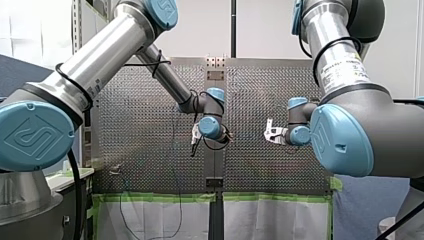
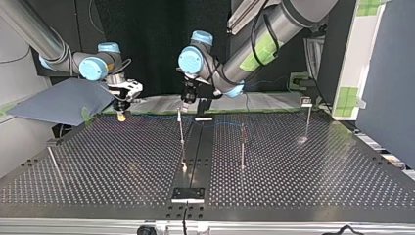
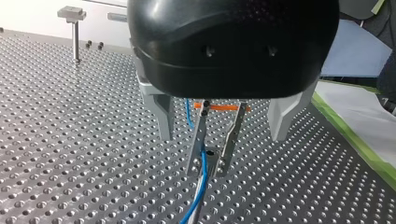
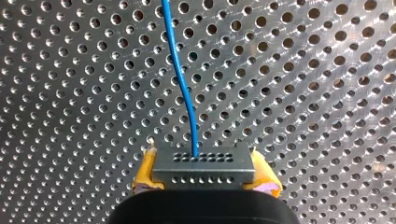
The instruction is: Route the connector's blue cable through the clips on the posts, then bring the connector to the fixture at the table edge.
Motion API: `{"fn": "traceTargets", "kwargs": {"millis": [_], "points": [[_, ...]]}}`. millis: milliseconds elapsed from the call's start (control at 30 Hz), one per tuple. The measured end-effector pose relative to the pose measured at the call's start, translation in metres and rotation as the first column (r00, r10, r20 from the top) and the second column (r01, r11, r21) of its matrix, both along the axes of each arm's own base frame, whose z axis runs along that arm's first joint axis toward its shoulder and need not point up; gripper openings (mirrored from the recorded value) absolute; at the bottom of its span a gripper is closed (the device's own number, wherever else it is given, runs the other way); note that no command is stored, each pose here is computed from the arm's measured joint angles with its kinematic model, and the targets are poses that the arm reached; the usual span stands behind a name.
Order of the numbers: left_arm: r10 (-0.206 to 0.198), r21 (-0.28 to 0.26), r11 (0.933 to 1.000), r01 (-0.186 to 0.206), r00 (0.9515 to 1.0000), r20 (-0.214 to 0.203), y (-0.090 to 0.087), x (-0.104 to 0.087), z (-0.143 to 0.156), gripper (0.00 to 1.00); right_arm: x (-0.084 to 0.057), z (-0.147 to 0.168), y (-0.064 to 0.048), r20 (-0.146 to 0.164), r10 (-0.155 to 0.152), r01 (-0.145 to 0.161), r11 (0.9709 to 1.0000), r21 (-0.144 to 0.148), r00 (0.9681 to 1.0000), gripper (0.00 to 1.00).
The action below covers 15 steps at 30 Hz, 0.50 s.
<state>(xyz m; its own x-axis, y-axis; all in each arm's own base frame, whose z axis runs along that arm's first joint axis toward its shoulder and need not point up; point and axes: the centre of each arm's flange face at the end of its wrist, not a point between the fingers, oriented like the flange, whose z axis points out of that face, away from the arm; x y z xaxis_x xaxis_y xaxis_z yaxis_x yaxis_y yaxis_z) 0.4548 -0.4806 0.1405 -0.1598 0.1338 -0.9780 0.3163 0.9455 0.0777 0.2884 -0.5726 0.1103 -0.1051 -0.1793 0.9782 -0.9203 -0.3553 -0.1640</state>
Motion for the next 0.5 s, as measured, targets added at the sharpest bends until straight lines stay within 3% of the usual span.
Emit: {"fn": "traceTargets", "kwargs": {"millis": [500], "points": [[-0.014, 0.009, 0.9999, 0.014, 0.9999, -0.008, -0.005, -0.011, 0.002, 1.0, 0.0, 0.0, 0.0, 0.001, 0.003, -0.003, 1.0, 0.0, 1.0, 0.0]]}}
